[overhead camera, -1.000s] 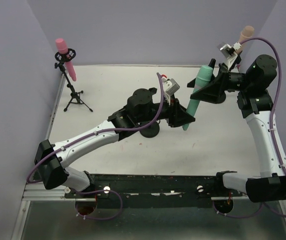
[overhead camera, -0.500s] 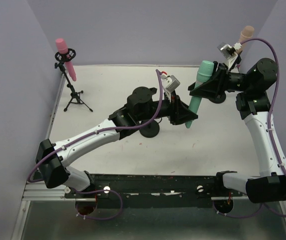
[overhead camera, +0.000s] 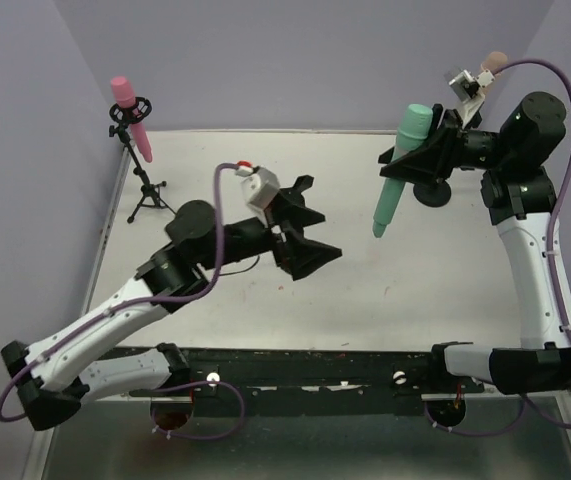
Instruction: Attach the microphones to the stand
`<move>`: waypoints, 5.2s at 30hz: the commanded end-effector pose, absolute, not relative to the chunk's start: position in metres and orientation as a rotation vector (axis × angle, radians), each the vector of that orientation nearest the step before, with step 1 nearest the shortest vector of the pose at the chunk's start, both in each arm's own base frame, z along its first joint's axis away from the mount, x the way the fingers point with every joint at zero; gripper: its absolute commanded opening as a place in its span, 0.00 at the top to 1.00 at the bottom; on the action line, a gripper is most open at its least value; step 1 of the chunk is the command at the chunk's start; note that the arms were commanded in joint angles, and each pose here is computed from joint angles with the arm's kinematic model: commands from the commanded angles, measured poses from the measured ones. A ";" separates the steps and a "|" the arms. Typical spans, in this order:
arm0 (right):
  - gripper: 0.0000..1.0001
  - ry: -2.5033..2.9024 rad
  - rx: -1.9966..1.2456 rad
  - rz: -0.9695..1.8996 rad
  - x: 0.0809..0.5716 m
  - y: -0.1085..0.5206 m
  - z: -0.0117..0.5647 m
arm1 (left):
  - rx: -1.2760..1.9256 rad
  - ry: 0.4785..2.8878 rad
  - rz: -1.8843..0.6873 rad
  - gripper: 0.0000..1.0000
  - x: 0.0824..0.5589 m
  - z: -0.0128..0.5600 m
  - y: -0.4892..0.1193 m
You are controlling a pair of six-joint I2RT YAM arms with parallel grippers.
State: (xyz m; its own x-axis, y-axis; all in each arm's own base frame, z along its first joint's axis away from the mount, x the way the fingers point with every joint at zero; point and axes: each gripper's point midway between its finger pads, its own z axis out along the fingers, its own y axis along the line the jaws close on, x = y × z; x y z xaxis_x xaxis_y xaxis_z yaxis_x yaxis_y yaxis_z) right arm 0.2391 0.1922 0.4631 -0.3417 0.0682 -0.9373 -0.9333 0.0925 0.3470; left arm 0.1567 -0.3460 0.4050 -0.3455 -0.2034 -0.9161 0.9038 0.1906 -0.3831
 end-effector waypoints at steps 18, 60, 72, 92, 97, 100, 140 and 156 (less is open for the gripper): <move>0.79 1.422 -1.025 1.103 0.288 0.210 0.363 | 0.936 1.123 -0.495 0.02 0.243 0.319 -0.228; 0.78 1.422 -1.014 1.198 0.273 0.213 0.324 | 0.875 1.113 -0.749 0.38 0.295 0.314 -0.281; 0.78 1.424 -1.016 1.200 0.273 0.212 0.322 | 0.906 1.130 -0.759 0.90 0.289 0.315 -0.279; 0.78 1.444 -1.017 1.206 0.277 0.213 0.315 | 0.842 1.217 -0.744 0.02 0.301 0.317 -0.270; 0.78 1.447 -1.017 1.210 0.277 0.213 0.314 | 0.845 1.216 -0.741 0.08 0.304 0.318 -0.271; 0.78 1.445 -1.018 1.210 0.277 0.213 0.314 | 0.866 1.228 -0.752 0.26 0.303 0.315 -0.274; 0.78 1.512 -1.155 1.073 0.305 0.223 0.327 | 0.946 1.302 -0.854 0.89 0.291 0.305 -0.270; 0.78 1.465 -1.380 0.788 0.334 0.323 0.356 | 0.995 1.304 -0.913 0.91 0.288 0.312 -0.271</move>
